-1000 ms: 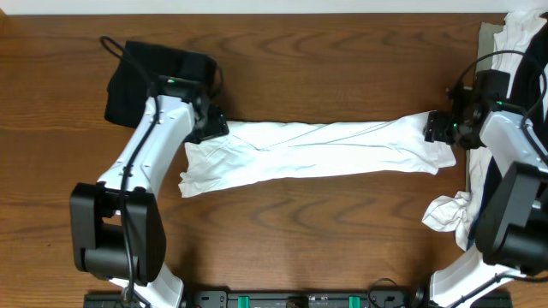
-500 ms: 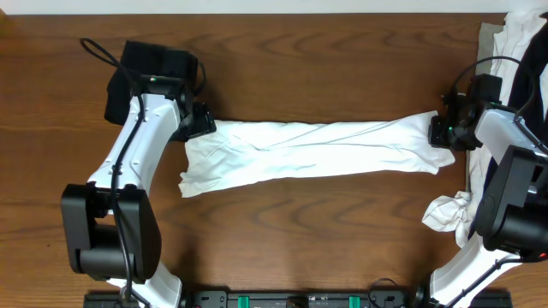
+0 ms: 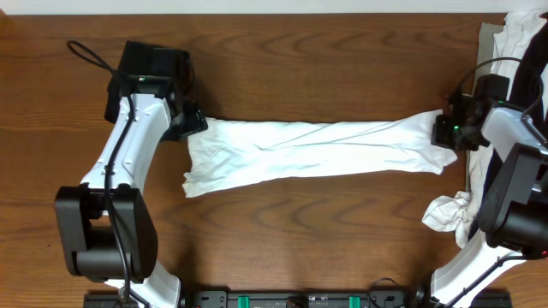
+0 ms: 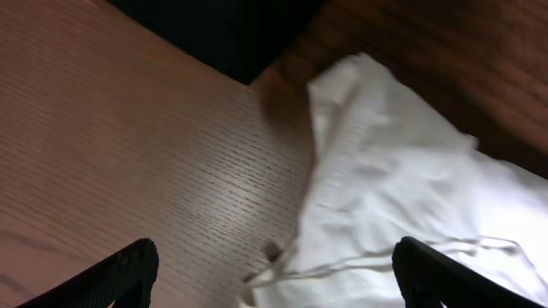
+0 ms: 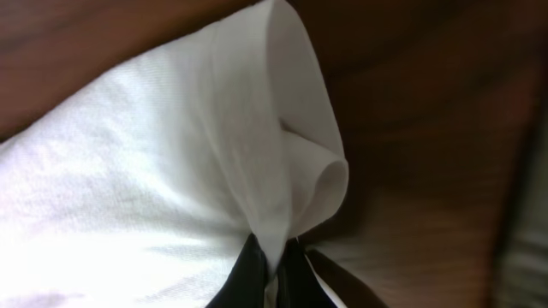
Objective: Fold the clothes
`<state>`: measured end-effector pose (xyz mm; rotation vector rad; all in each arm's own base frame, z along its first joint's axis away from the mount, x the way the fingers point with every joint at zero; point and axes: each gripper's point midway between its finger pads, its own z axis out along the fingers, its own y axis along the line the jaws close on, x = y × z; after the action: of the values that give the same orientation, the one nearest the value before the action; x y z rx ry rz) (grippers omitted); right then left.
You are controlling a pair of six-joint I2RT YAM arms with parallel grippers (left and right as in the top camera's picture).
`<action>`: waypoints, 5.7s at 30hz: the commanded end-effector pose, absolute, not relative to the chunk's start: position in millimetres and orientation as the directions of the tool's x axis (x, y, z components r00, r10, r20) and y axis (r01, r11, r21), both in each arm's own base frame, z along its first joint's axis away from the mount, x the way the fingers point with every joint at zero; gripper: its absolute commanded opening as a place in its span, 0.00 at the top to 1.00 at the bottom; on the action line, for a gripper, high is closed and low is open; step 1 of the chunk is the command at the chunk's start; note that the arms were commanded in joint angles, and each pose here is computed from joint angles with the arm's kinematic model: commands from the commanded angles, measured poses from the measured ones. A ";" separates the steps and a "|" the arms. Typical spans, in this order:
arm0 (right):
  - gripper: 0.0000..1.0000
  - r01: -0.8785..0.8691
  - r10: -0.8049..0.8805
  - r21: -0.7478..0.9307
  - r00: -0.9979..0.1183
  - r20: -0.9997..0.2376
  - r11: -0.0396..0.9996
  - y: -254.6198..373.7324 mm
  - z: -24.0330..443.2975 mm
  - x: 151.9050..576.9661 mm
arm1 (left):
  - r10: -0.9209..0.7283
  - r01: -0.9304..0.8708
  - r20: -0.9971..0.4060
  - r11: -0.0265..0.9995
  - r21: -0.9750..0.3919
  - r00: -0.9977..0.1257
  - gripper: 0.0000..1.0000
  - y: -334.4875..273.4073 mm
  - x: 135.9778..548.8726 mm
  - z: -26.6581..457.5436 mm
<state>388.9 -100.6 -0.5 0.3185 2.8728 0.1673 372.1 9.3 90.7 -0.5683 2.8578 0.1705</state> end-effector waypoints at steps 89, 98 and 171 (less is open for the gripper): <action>0.20 -0.315 -0.188 0.450 -0.934 -0.305 0.835 198.9 124.4 387.2 | -0.357 -0.386 -0.288 0.921 0.051 -0.889 0.02 12.2 376.2 108.0; 0.99 -0.273 -0.197 0.418 -0.956 -0.216 0.866 187.8 87.9 365.8 | -0.363 -0.393 -0.290 0.918 0.048 -0.885 0.02 12.2 376.7 108.1; 0.92 -0.512 -0.248 0.500 -0.829 -0.502 0.698 286.2 101.3 388.1 | -0.367 -0.395 -0.284 0.917 0.050 -0.886 0.02 12.1 374.8 105.7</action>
<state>397.2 277.9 69.6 -0.5707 2.5581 0.8440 375.4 10.7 98.7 -0.5689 2.8256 0.1582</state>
